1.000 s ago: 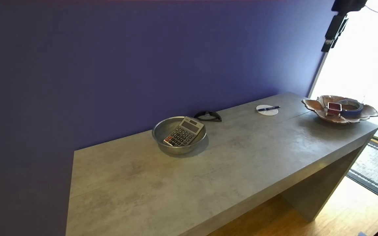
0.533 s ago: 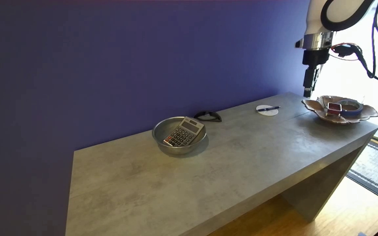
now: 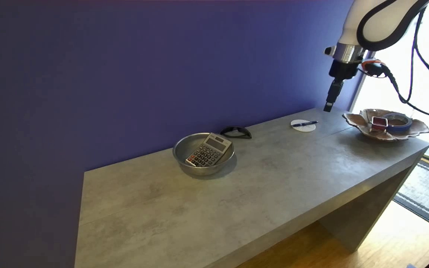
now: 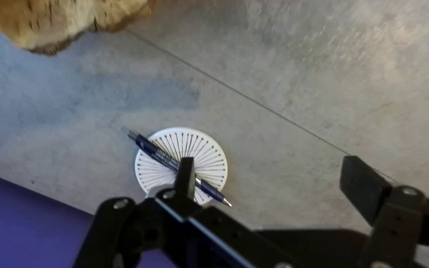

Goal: Put the pen on the wooden tray.

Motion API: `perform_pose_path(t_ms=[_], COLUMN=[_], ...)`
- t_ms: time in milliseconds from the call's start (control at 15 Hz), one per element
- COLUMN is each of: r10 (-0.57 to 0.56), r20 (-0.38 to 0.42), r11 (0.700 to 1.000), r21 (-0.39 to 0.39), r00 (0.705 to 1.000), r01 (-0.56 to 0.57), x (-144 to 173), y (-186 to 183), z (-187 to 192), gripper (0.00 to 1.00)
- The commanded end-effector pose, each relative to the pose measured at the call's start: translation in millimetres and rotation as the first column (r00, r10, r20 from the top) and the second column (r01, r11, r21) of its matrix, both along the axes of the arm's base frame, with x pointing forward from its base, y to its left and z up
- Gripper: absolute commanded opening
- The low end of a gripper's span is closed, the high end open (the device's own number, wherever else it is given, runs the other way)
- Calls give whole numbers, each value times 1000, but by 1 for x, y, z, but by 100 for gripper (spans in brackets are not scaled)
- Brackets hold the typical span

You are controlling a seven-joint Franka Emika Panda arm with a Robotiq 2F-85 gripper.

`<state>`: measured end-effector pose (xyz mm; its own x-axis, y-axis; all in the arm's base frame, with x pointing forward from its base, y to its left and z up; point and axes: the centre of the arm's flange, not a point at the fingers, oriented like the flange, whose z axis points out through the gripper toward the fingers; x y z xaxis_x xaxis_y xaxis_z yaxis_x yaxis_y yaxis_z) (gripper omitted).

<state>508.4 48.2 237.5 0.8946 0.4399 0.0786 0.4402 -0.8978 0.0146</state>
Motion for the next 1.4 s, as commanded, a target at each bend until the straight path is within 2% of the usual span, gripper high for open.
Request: perform_pose_path(t_ms=[0,200,267,333,467,800,1133,1333], r10=[121,163,155,144,147,196,171,158], r20=[40,50,48,31,40,33,49,55], r11=[988,980,976,984,981,979,983,985], r21=[89,105,147,97,122,52,63,66], r00=[992,985,987,989,988,980,984,986], r01=[-125,-168,-161,-147,-151,-198,-174,-161], x=[28,42,44,26,36,65,85,94], y=[-5,-10,-9,-5,-8,-22,-32,-35], z=[-57,-82,-80,-75,-81,-108,-120,-122], gripper=[100,100,100,100,100,100,100,90])
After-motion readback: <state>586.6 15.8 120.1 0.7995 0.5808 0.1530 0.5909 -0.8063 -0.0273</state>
